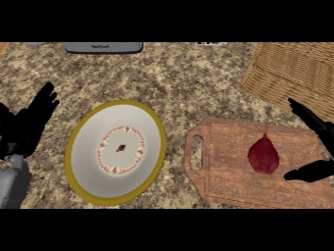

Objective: Pick the pear from the cutting board and place it in the basket

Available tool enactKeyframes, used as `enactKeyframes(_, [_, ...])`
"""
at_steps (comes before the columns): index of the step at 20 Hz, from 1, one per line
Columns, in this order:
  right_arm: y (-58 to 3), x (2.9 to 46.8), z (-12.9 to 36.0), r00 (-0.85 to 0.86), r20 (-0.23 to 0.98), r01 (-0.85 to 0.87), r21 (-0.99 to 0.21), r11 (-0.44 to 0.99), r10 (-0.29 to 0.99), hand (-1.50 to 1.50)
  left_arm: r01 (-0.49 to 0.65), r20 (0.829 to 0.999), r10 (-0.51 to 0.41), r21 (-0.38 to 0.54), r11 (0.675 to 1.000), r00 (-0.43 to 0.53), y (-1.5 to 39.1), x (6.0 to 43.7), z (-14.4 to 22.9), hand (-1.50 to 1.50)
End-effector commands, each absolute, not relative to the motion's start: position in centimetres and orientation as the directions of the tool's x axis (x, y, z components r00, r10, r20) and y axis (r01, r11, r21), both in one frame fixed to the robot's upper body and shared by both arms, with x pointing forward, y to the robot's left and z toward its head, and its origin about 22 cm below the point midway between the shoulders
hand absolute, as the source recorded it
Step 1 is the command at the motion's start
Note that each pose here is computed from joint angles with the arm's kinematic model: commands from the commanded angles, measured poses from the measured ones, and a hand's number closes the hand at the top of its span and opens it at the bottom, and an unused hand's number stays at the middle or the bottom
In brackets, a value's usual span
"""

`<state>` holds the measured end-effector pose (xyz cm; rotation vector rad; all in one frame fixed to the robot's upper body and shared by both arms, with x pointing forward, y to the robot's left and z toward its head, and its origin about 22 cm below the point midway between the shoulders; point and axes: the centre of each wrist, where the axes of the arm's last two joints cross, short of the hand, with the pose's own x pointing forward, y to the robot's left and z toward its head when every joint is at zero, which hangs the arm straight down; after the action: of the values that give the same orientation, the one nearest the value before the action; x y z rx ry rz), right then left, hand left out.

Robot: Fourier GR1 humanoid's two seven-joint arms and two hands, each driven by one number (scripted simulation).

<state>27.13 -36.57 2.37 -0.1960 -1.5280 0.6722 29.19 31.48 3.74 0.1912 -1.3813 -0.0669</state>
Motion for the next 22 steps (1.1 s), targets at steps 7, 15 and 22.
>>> enactKeyframes(7, [-34.9,25.4,0.7,-0.152,0.877,-0.336,-0.479,0.811,0.455,-1.50,-0.067,0.968,-0.165,0.180,0.981,0.189,33.0,28.5,4.9,0.00])
enactKeyframes(15, [-33.7,27.1,0.4,-0.118,0.842,-0.305,-0.535,0.788,0.526,-1.50,-0.063,0.967,-0.161,0.177,0.982,0.195,31.5,29.5,4.8,0.00])
enactKeyframes(22, [-32.9,26.8,-1.3,-0.113,0.809,-0.317,-0.580,0.751,0.577,-1.50,-0.064,0.972,-0.151,0.165,0.984,0.179,31.3,28.1,6.3,0.00])
